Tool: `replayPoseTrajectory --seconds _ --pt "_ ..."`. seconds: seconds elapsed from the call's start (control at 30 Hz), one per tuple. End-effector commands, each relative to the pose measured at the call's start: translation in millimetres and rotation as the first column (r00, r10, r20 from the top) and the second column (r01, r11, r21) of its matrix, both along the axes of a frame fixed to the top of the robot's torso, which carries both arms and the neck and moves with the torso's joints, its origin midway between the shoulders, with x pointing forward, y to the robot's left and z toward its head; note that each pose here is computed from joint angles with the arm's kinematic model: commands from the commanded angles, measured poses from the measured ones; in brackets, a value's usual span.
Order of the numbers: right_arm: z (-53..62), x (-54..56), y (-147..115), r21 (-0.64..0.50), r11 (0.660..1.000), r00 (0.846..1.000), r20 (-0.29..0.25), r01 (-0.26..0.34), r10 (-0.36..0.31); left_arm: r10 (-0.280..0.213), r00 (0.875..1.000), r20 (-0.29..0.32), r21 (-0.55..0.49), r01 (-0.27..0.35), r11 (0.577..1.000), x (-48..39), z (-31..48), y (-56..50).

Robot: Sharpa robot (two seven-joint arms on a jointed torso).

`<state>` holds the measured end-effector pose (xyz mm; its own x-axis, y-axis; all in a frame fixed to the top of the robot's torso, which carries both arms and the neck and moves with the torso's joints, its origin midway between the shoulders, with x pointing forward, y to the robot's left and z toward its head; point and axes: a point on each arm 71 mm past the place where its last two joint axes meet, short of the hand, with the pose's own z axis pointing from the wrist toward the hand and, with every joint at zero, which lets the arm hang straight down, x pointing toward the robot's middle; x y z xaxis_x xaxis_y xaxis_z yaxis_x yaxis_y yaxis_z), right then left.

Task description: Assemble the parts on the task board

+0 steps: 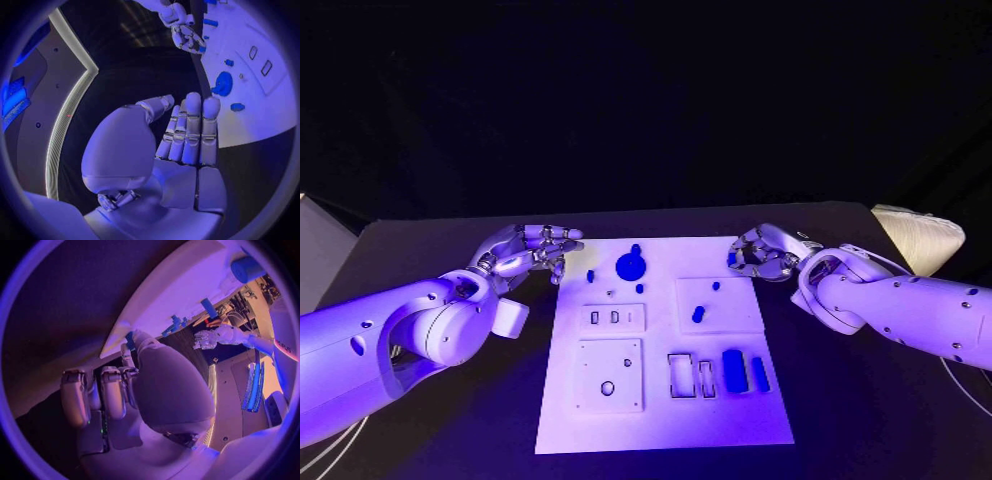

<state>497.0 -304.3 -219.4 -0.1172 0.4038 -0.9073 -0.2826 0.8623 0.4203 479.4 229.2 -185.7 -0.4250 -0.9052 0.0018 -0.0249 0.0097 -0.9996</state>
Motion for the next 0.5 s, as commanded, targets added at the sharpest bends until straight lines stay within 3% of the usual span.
replayPoseTrajectory --seconds 0.03,0.5 --pt "0.3 -0.5 1.9 -0.005 1.000 1.000 0.011 -0.003 0.003 -0.018 1.000 0.005 -0.007 0.018 1.000 -0.9 1.0 -2.1" --pt "3.8 -2.3 8.1 0.034 0.999 0.999 0.044 0.011 -0.013 -0.019 1.000 0.002 -0.006 0.019 1.000 -0.7 0.7 -1.9"
